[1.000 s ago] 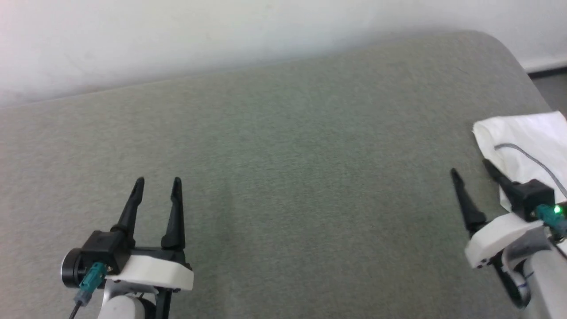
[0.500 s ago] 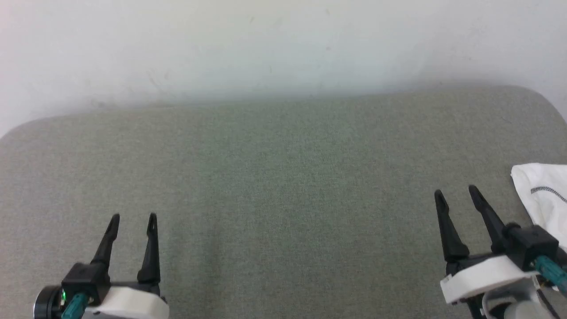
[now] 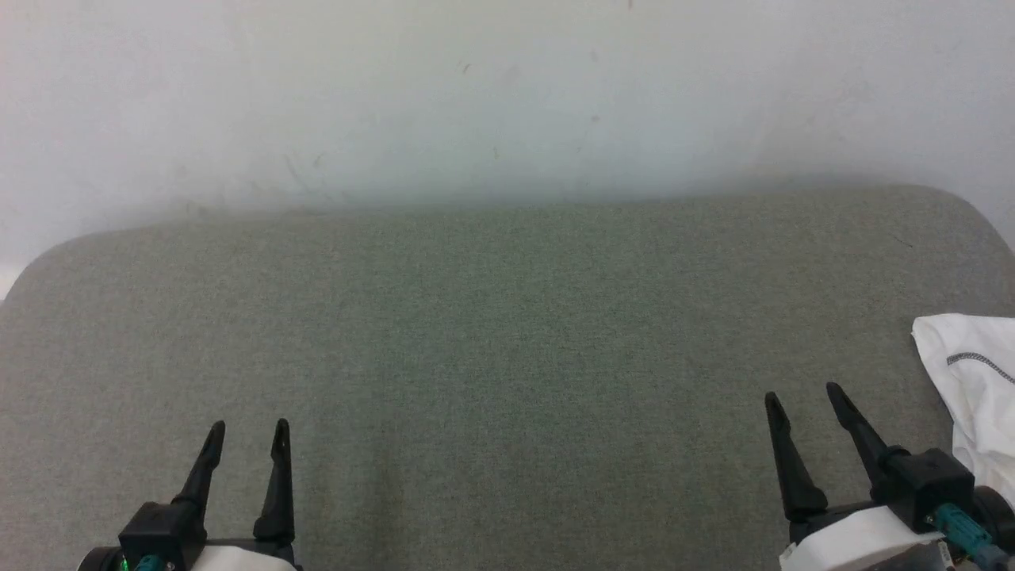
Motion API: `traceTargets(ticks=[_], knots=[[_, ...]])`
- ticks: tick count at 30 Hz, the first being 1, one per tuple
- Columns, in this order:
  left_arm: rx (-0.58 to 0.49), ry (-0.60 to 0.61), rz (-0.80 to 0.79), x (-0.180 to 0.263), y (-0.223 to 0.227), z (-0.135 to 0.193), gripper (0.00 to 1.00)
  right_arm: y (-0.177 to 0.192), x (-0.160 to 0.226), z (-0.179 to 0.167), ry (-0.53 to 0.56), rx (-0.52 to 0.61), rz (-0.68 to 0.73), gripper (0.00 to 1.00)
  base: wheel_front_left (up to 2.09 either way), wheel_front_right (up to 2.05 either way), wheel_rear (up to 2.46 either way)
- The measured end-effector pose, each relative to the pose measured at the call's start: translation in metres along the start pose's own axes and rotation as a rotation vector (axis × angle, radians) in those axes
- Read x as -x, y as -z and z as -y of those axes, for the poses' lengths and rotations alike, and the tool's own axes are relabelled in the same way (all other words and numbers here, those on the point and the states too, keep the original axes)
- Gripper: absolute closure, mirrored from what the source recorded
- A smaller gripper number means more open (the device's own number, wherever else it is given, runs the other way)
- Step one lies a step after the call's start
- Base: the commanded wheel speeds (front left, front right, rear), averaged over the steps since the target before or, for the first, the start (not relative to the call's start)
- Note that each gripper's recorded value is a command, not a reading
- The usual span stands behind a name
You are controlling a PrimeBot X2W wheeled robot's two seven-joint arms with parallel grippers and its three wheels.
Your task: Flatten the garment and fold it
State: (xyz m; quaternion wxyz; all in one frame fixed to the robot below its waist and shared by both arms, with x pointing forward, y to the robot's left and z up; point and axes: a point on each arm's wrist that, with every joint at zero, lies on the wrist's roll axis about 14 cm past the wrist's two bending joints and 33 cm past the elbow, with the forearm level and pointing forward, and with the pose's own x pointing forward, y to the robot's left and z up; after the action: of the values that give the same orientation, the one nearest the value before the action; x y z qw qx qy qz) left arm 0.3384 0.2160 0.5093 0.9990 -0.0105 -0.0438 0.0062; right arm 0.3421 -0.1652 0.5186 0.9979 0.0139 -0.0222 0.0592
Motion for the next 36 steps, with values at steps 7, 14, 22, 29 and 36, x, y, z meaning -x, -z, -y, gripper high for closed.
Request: traceTargets(ticks=[7, 14, 22, 29, 36], knots=[[0.004, 0.004, -0.003, -0.0004, 0.0009, 0.0020, 1.00, 0.0008, 0.0024, -0.0002, 0.001, 0.000, -0.003, 1.00, 0.00, 0.00, 0.00], [0.005, 0.007, -0.013, -0.0006, 0.0023, 0.0033, 1.00, 0.0018, 0.0019, -0.0003, 0.001, 0.000, -0.010, 1.00, 0.00, 0.00, 0.00], [0.000, 0.006, -0.029, -0.0012, 0.0042, 0.0052, 1.00, 0.0031, 0.0014, -0.0003, 0.000, 0.001, -0.018, 1.00, 0.00, 0.00, 0.00], [-0.005, 0.009, -0.040, -0.0022, 0.0051, 0.0069, 1.00, 0.0031, 0.0003, -0.0004, -0.001, 0.006, -0.020, 1.00, 0.00, 0.00, 0.00], [-0.007, 0.010, -0.046, -0.0033, 0.0052, 0.0091, 1.00, 0.0017, -0.0025, -0.0005, -0.002, 0.011, -0.021, 1.00, 0.00, 0.00, 0.00]])
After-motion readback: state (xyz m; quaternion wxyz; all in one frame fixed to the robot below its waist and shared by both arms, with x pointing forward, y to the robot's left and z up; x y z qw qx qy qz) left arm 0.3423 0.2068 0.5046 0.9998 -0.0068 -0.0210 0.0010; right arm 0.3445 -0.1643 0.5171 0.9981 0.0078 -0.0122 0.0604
